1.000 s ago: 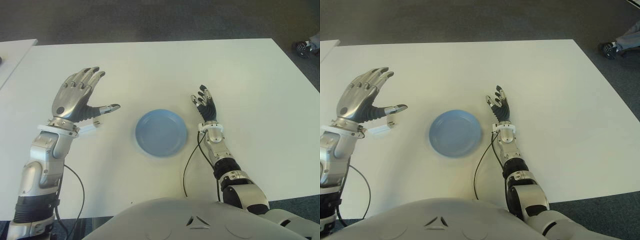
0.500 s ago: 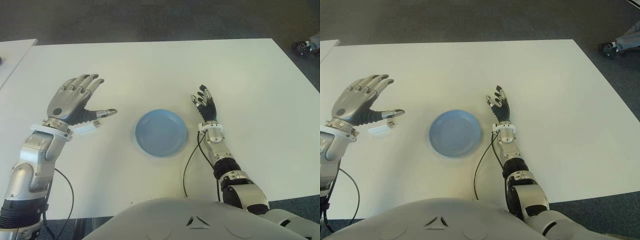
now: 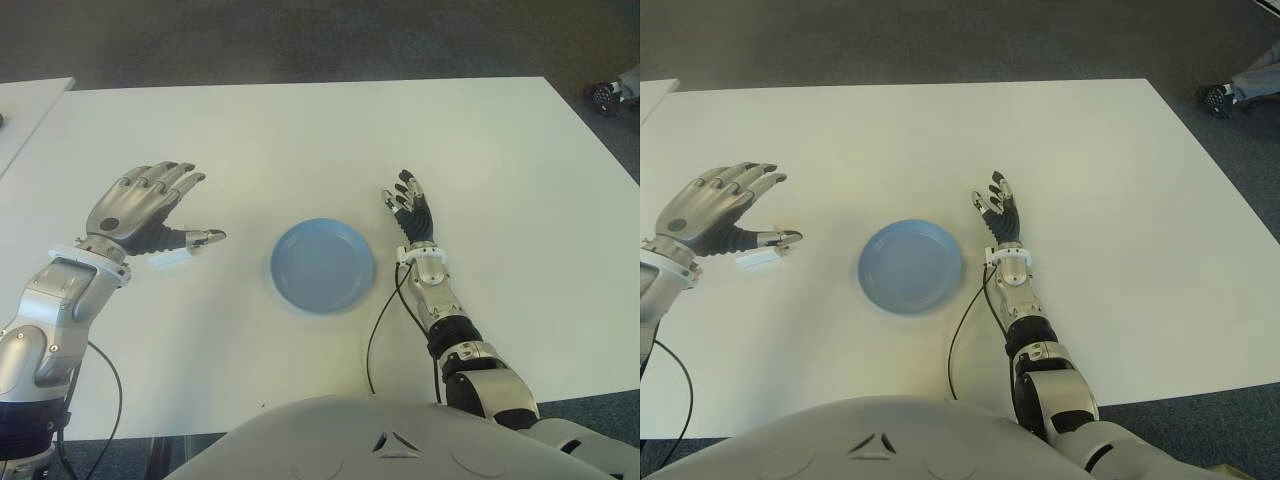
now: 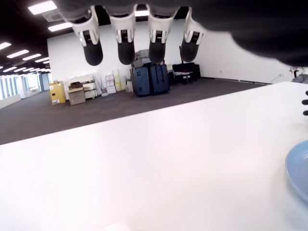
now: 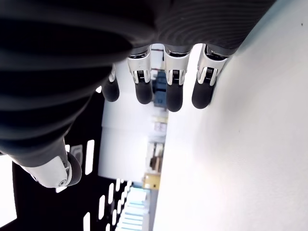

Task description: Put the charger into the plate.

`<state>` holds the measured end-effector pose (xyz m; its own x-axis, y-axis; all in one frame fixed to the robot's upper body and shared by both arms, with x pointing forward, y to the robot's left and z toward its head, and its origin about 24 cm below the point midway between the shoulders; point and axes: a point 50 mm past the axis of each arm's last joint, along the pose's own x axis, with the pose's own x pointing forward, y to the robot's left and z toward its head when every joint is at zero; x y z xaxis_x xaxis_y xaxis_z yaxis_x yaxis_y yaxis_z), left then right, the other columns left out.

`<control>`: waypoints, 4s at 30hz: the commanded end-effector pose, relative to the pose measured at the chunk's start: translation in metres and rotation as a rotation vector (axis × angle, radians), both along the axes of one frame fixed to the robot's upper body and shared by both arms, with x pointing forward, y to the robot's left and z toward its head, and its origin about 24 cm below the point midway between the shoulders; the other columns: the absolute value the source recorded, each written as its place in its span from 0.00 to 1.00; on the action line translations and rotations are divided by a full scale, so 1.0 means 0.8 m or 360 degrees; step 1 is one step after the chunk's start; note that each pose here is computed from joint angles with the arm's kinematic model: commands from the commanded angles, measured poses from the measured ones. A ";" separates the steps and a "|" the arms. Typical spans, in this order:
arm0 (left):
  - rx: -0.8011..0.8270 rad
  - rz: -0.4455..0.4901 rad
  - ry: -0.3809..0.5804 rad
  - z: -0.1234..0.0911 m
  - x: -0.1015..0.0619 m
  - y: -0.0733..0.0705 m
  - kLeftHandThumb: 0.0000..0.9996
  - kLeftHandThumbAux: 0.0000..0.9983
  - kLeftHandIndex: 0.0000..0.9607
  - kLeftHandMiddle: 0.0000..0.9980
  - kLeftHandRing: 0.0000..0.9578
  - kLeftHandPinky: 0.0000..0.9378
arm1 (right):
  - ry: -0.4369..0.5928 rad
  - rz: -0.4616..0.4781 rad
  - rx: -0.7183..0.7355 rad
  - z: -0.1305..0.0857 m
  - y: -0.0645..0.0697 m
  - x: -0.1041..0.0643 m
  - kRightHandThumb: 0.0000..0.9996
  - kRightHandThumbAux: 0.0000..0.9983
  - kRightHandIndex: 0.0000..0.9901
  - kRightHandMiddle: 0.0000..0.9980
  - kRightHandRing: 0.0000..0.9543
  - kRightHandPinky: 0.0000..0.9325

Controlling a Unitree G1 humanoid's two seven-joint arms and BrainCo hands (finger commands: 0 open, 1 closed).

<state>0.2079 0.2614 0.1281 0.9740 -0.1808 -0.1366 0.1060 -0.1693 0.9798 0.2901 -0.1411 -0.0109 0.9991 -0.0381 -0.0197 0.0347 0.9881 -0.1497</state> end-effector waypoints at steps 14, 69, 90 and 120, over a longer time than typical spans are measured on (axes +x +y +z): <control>-0.0035 0.0054 0.0335 -0.029 0.011 0.013 0.35 0.05 0.00 0.00 0.00 0.00 | 0.0205 -0.0015 -0.0005 -0.027 -0.004 -0.017 0.27 0.58 0.02 0.10 0.11 0.14; -0.0013 0.0255 0.0189 -0.171 0.032 0.094 0.34 0.12 0.00 0.00 0.00 0.00 | 0.0131 -0.0009 0.0029 -0.022 -0.010 -0.018 0.26 0.62 0.01 0.13 0.15 0.17; 0.0117 0.0202 0.0237 -0.165 0.008 0.101 0.28 0.10 0.00 0.00 0.00 0.00 | 0.0136 0.0002 0.0024 -0.022 -0.013 -0.018 0.23 0.60 0.00 0.14 0.16 0.18; -0.0023 0.0263 0.0028 -0.162 -0.003 0.072 0.56 0.31 0.33 0.48 0.48 0.50 | 0.0123 0.0027 0.0080 -0.021 -0.010 -0.016 0.20 0.61 0.01 0.15 0.19 0.22</control>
